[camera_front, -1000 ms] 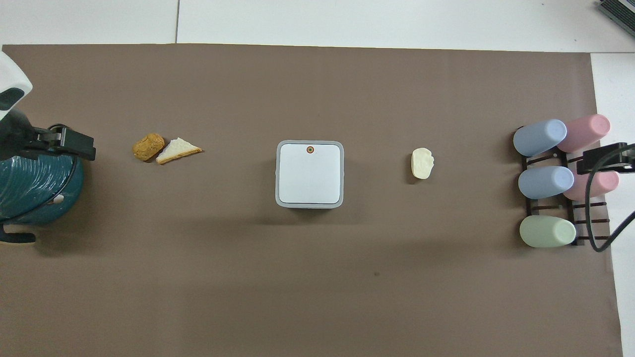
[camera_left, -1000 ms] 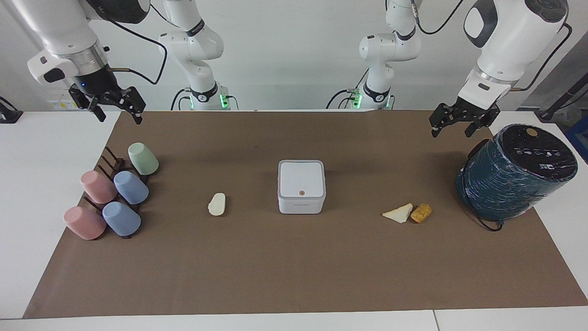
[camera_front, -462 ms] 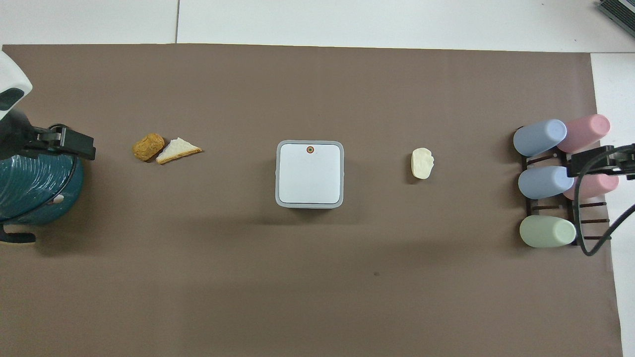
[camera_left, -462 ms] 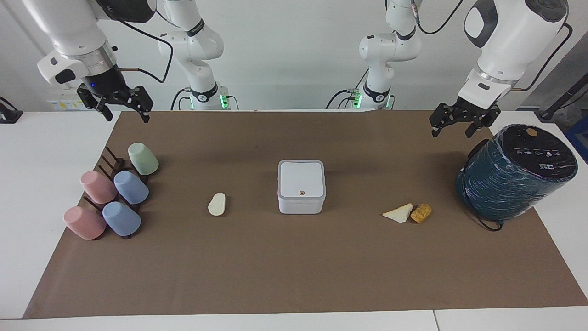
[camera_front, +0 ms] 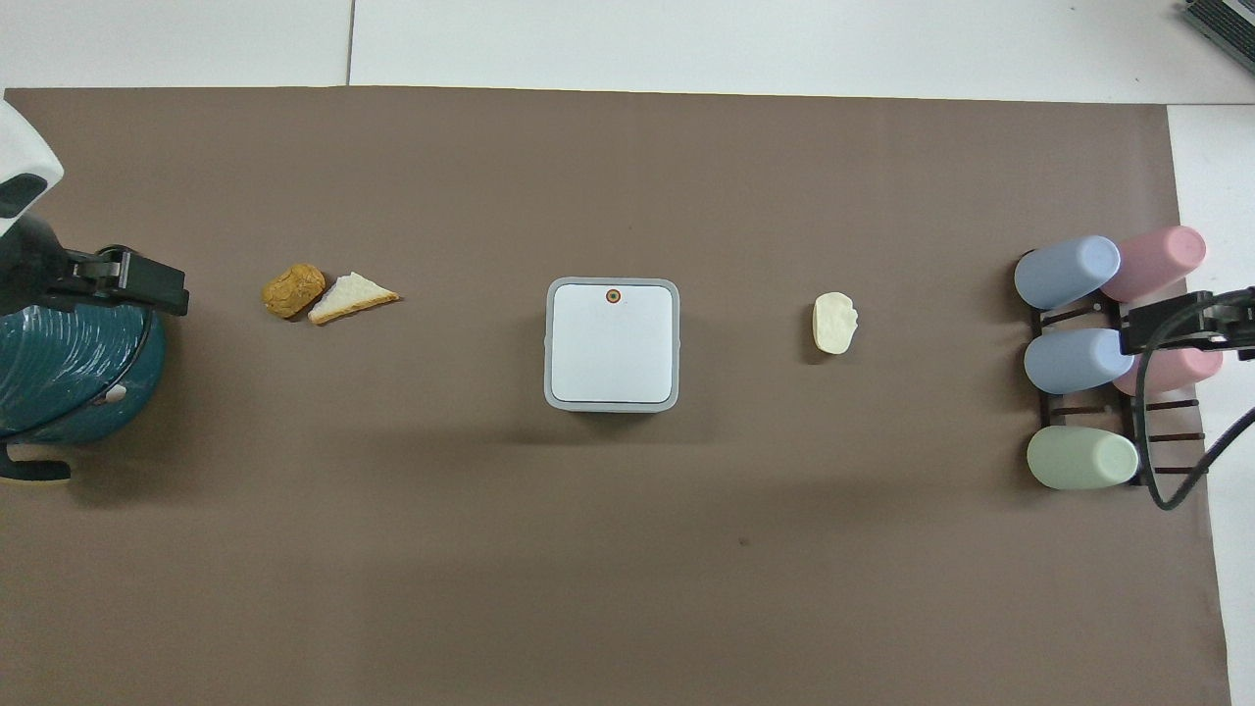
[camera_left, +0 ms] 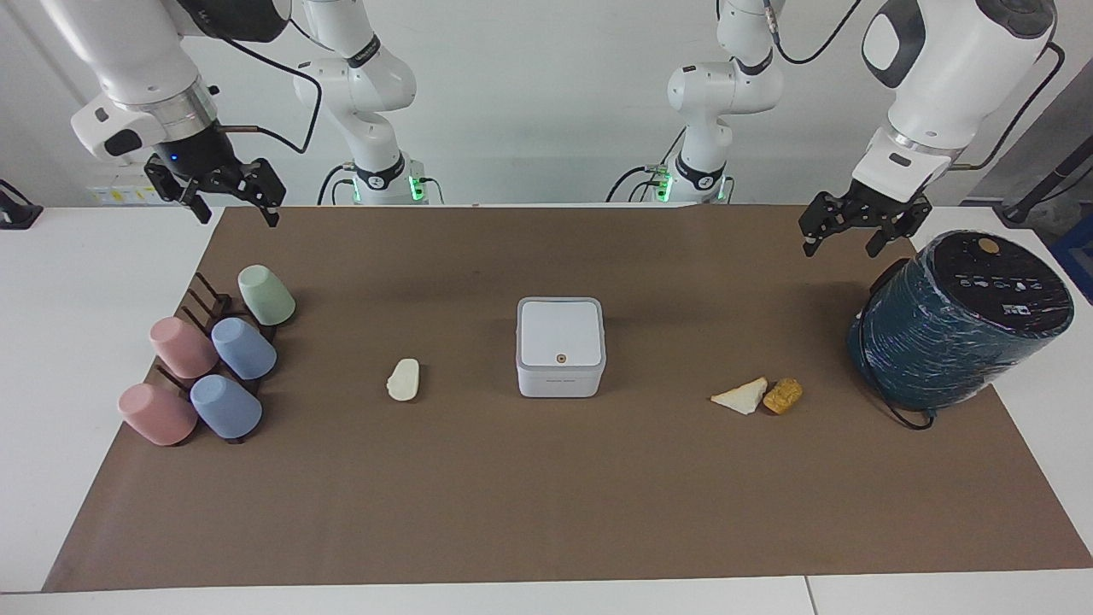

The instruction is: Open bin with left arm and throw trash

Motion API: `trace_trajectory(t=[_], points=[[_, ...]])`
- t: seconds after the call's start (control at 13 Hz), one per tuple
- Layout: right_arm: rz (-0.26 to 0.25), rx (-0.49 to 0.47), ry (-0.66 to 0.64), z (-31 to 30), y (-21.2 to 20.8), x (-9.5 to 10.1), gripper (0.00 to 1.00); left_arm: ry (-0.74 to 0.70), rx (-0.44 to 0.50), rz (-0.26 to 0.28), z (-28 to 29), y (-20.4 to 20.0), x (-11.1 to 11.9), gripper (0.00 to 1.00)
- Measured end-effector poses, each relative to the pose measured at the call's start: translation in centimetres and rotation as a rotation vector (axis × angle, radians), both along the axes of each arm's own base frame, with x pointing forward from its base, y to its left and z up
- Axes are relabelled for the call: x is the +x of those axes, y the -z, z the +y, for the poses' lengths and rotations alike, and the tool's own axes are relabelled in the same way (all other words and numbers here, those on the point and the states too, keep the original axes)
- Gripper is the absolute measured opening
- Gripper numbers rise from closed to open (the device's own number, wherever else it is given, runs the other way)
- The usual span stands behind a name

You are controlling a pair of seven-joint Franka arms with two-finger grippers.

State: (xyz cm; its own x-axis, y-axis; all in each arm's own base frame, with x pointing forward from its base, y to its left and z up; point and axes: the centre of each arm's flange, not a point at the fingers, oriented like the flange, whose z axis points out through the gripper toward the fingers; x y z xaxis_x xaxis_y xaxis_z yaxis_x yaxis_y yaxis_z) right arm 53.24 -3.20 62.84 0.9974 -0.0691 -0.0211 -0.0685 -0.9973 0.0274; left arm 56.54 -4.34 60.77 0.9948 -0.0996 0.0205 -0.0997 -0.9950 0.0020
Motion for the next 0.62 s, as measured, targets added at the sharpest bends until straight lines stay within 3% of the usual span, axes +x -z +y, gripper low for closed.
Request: trace_trajectory(t=[0.62], points=[[0.0, 0.0, 0.0, 0.0, 0.0, 0.0, 1.0, 0.053, -0.001, -0.003, -2.8, 0.2, -0.1, 1.0]])
